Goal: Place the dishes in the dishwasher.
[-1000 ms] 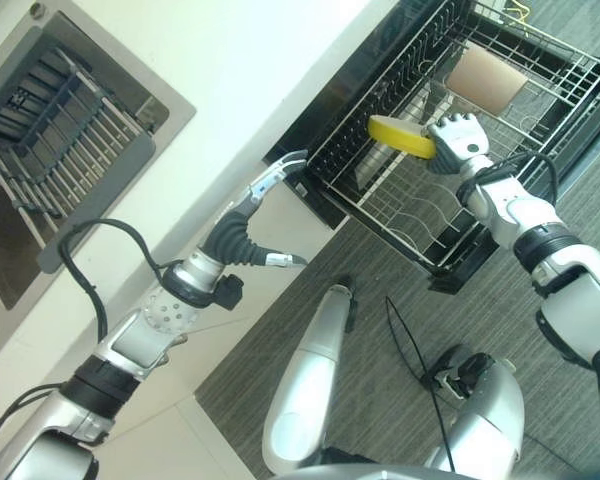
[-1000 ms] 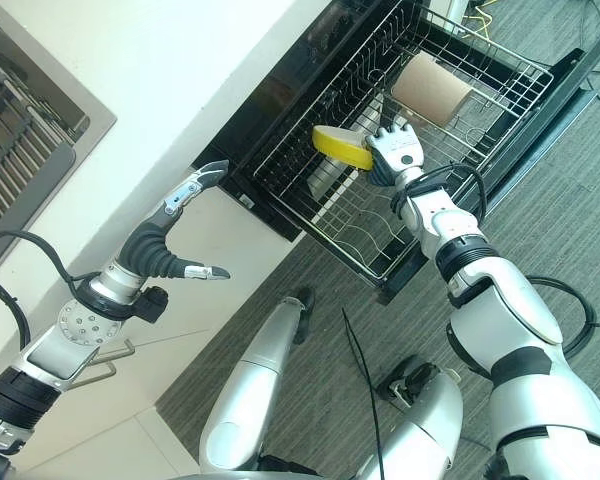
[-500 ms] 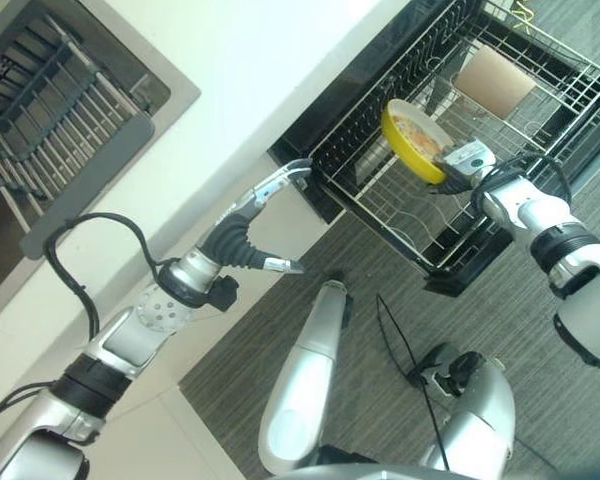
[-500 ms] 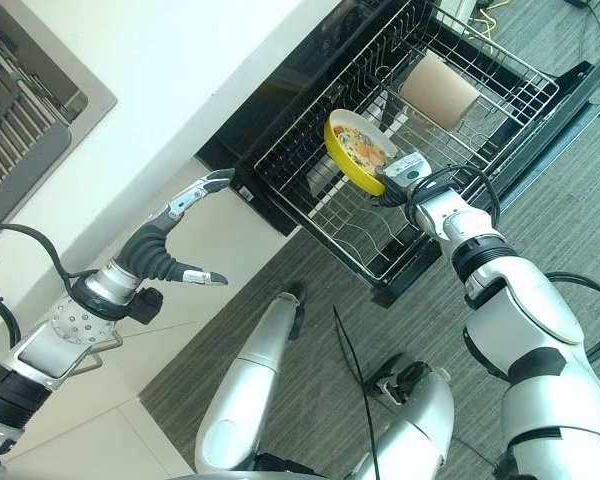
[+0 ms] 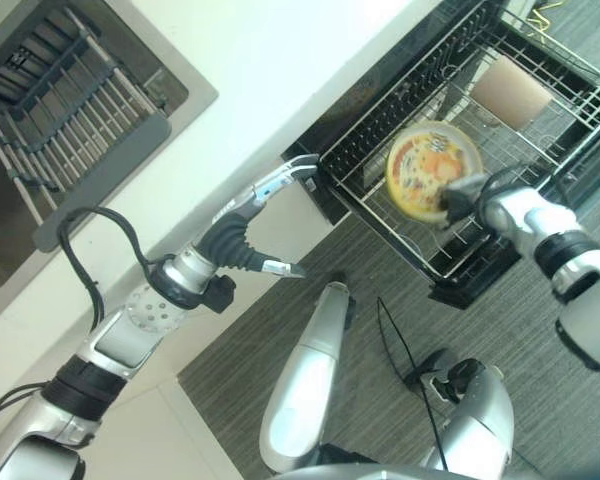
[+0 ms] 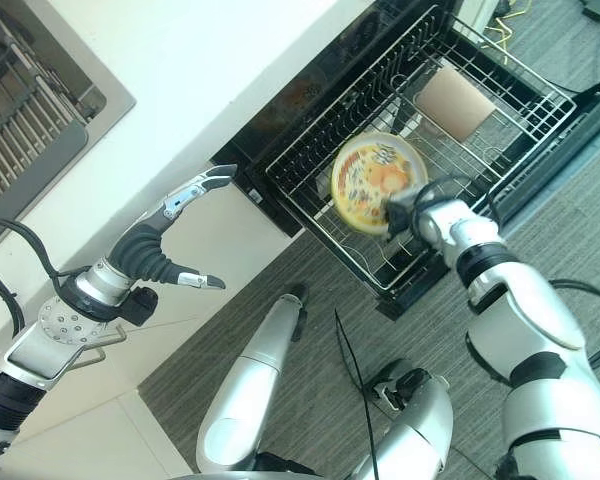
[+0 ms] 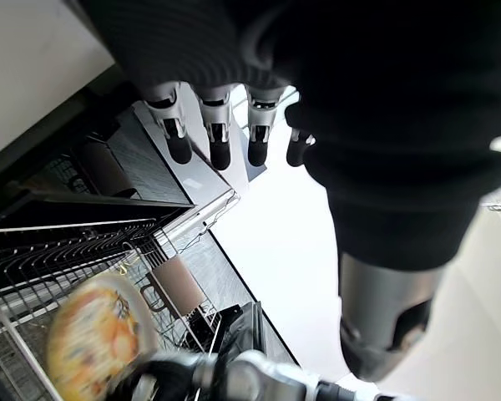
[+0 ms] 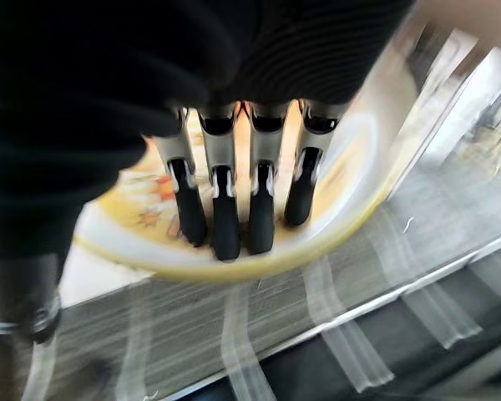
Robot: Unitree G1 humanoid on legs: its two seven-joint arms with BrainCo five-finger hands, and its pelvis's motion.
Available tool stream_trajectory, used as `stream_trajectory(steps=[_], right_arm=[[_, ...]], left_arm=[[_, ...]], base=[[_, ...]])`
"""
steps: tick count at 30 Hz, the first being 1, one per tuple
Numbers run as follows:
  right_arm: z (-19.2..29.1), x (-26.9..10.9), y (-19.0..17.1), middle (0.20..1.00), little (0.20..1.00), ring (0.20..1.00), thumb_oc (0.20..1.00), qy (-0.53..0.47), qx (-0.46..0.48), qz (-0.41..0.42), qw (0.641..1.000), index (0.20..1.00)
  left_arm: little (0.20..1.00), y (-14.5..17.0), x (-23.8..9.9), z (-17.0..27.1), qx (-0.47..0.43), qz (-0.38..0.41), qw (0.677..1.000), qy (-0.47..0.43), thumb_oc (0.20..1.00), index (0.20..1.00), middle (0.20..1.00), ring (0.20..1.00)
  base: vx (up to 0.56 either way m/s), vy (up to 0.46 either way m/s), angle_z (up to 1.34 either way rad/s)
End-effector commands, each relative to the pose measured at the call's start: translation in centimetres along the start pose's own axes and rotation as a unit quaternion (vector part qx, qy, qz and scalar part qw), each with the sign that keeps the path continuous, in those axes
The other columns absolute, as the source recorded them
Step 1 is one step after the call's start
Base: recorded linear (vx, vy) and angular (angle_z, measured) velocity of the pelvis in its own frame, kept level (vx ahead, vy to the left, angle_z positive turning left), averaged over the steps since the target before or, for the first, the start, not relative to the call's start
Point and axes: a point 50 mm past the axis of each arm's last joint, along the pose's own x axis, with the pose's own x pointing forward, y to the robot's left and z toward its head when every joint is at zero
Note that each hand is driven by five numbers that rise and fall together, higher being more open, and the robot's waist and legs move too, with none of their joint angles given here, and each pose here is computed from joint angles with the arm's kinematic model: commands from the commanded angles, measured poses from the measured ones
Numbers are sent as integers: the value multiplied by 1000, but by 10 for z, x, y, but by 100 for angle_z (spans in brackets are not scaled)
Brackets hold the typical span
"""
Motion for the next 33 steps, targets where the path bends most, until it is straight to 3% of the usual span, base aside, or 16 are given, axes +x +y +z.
stream_trajectory(steps=[1, 15, 17, 20, 21, 22, 25, 27, 33], right_arm=[[-20, -4, 45, 1000, 1000, 1000, 1000, 60, 70, 118, 989, 1000], [-10, 4, 39, 1000, 1000, 1000, 1000, 67, 127, 89, 986, 1000], [-14, 3, 37, 1000, 1000, 1000, 1000, 82, 138, 54, 986, 1000], [-19, 2, 23, 1000, 1000, 1000, 1000, 92, 232, -31, 968, 1000], [-22, -2, -5, 1000, 1000, 1000, 1000, 80, 306, -147, 937, 1000], [-21, -6, -21, 1000, 1000, 1000, 1000, 60, 341, -207, 915, 1000], [-7, -24, -47, 1000, 1000, 1000, 1000, 0, 404, -308, 861, 1000], [11, -46, -43, 1000, 1000, 1000, 1000, -51, 416, -364, 832, 1000], [43, -68, -26, 1000, 1000, 1000, 1000, -110, 414, -379, 820, 1000]], left_arm=[[1000, 18, 8, 21, 1, 47, 997, -63, 1000, 1000, 1000, 1000], [1000, 14, 8, 30, -9, 42, 996, -83, 1000, 1000, 1000, 1000], [1000, 15, 7, 31, -10, 38, 996, -81, 1000, 1000, 1000, 1000], [1000, 14, 8, 31, -9, 38, 996, -78, 1000, 1000, 1000, 1000], [1000, 15, 7, 29, -7, 46, 997, -69, 1000, 1000, 1000, 1000], [1000, 16, 6, 28, -2, 51, 997, -63, 1000, 1000, 1000, 1000], [1000, 16, 0, 26, 13, 71, 996, -48, 1000, 1000, 1000, 1000], [1000, 17, -7, 24, 33, 93, 995, -25, 1000, 1000, 1000, 1000], [1000, 20, -7, 16, 54, 112, 992, 8, 1000, 1000, 1000, 1000]], base=[[-11, 56, 3], [-8, 3, 5], [3, -46, 2], [2, -28, 4], [2, -27, 5], [6, -39, -5], [13, -17, -22], [52, 20, -28], [49, 8, -37]])
